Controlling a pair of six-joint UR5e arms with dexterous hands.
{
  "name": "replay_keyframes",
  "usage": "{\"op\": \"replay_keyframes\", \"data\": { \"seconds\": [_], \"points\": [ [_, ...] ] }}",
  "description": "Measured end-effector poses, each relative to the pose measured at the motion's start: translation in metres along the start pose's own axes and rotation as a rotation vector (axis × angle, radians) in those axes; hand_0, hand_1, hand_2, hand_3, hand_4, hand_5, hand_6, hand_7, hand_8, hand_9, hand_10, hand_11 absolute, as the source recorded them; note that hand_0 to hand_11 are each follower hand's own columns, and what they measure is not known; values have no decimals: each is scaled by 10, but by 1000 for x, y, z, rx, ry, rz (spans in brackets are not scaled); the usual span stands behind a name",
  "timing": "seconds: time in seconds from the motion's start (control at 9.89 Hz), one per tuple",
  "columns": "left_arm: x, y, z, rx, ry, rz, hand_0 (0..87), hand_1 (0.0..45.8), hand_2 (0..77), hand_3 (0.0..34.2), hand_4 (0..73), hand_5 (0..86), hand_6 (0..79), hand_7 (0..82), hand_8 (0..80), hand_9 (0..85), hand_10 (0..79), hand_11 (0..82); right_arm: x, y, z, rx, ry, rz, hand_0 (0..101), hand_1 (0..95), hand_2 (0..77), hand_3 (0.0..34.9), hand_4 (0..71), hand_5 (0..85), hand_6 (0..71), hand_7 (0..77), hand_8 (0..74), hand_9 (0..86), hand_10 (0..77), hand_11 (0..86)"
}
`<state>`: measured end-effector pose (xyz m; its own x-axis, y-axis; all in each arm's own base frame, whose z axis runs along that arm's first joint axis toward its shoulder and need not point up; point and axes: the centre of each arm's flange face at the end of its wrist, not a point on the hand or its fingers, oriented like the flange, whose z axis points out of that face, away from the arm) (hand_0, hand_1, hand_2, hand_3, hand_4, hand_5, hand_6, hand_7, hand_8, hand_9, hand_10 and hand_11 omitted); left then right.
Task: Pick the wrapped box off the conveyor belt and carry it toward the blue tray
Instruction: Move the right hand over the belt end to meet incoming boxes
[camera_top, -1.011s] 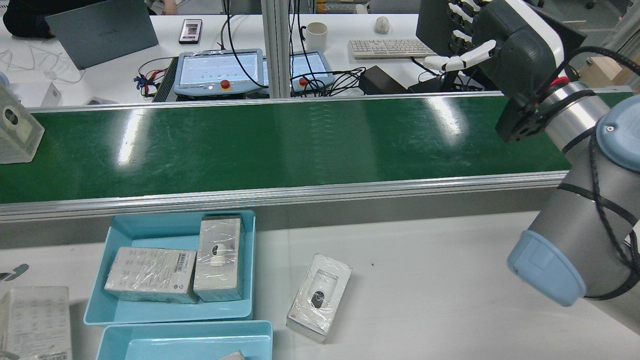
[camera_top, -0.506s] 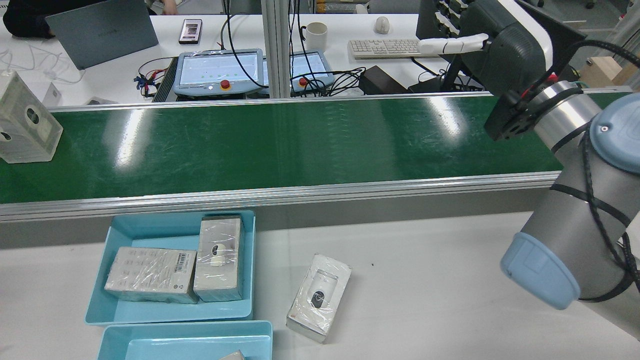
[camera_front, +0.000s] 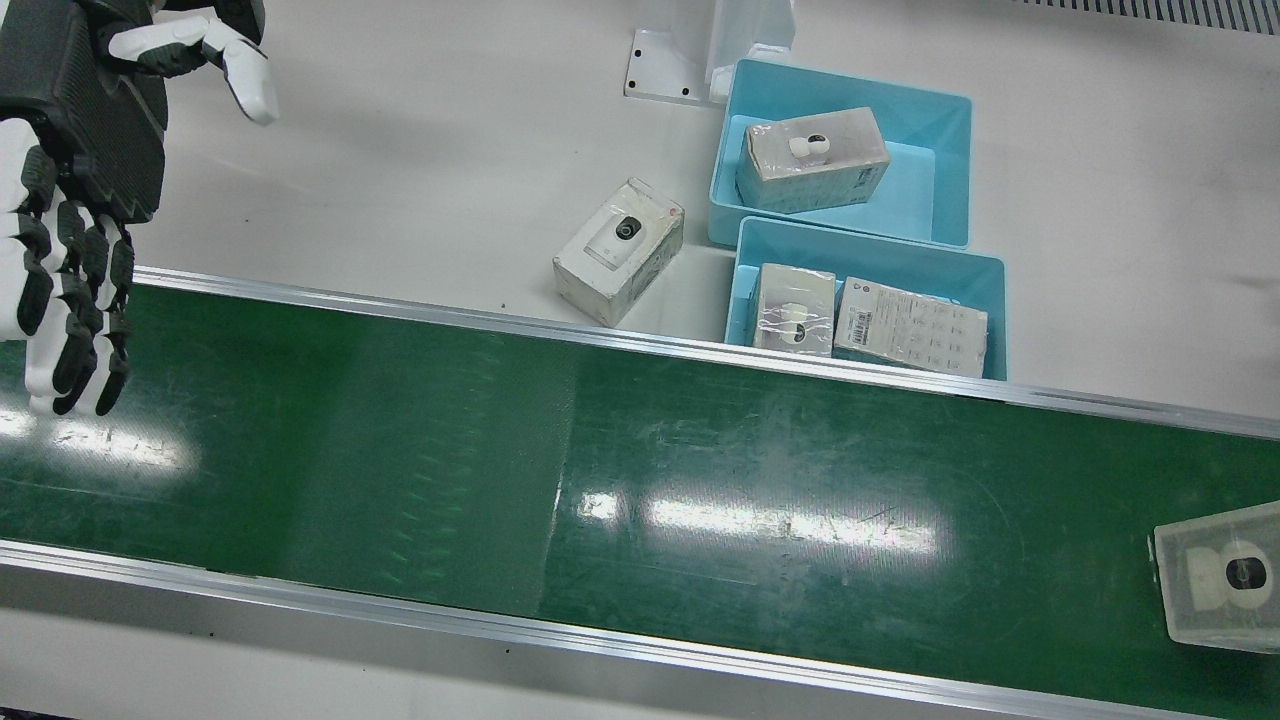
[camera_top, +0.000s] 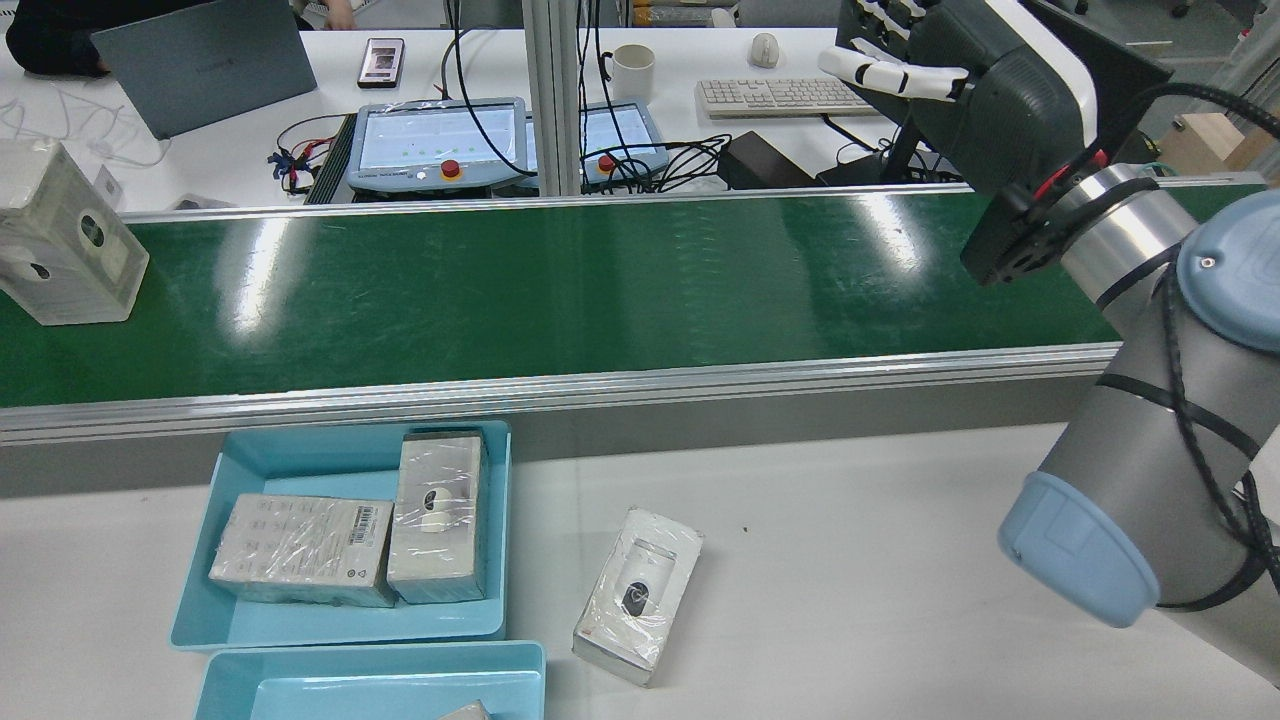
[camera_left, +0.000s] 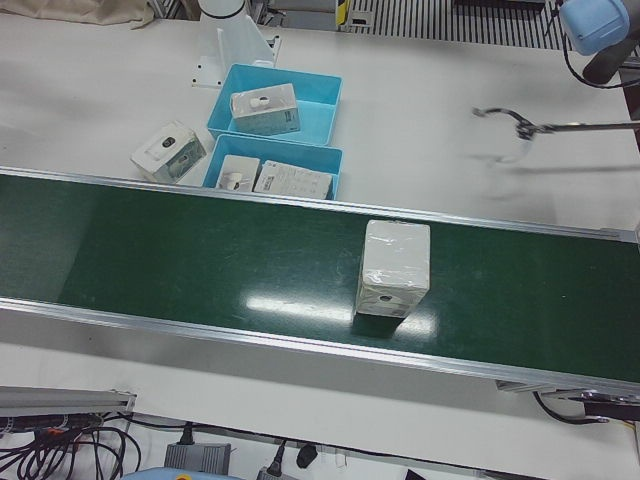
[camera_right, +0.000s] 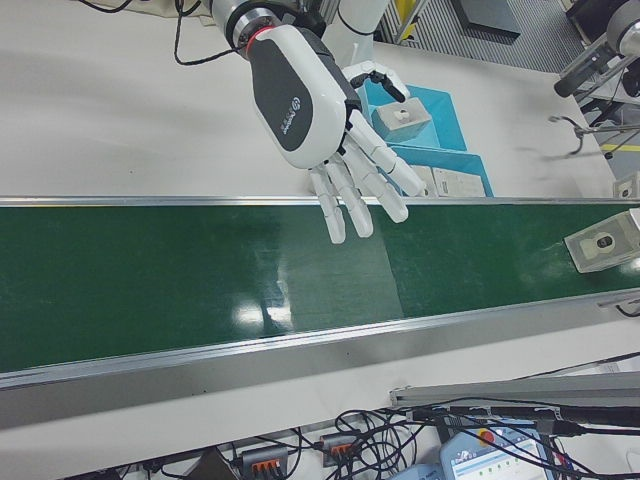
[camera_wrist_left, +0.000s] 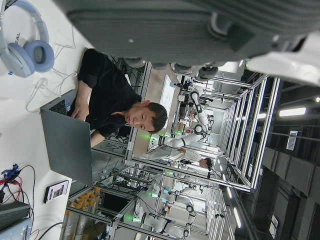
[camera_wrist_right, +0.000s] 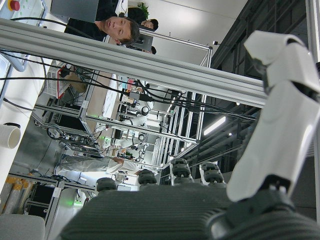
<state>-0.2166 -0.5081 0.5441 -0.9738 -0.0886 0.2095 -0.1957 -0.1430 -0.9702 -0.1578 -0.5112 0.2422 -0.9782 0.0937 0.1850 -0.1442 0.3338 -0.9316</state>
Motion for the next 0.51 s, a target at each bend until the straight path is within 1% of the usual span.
{"op": "replay_keyframes", "data": {
  "seconds": [0.1,0.2,0.3,0.4,0.51],
  "points": [
    [0,0,0,0,0,0,0,0,5,0,0,11,0,5,0,0,0,0,3,-1,2,4,5,-1,417,71,393,176,0,65,0,0,16,16,0,22],
    [0,0,0,0,0,0,0,0,5,0,0,11,0,0,0,0,0,0,7,-2,5,7,9,-1,434,87,180,176,0,71,0,0,16,16,5,22],
    [0,0,0,0,0,0,0,0,5,0,0,11,0,0,0,0,5,0,11,-1,9,8,12,-1,422,87,33,154,0,82,0,0,16,16,5,22],
    [0,0,0,0,0,0,0,0,5,0,0,11,0,0,0,0,5,0,14,0,11,7,15,0,422,87,33,154,0,82,0,0,16,16,5,22],
    [0,0,0,0,0,0,0,0,5,0,0,11,0,0,0,0,0,0,17,-1,11,7,19,-1,420,87,65,76,27,125,0,0,5,16,5,22]
  ]
}}
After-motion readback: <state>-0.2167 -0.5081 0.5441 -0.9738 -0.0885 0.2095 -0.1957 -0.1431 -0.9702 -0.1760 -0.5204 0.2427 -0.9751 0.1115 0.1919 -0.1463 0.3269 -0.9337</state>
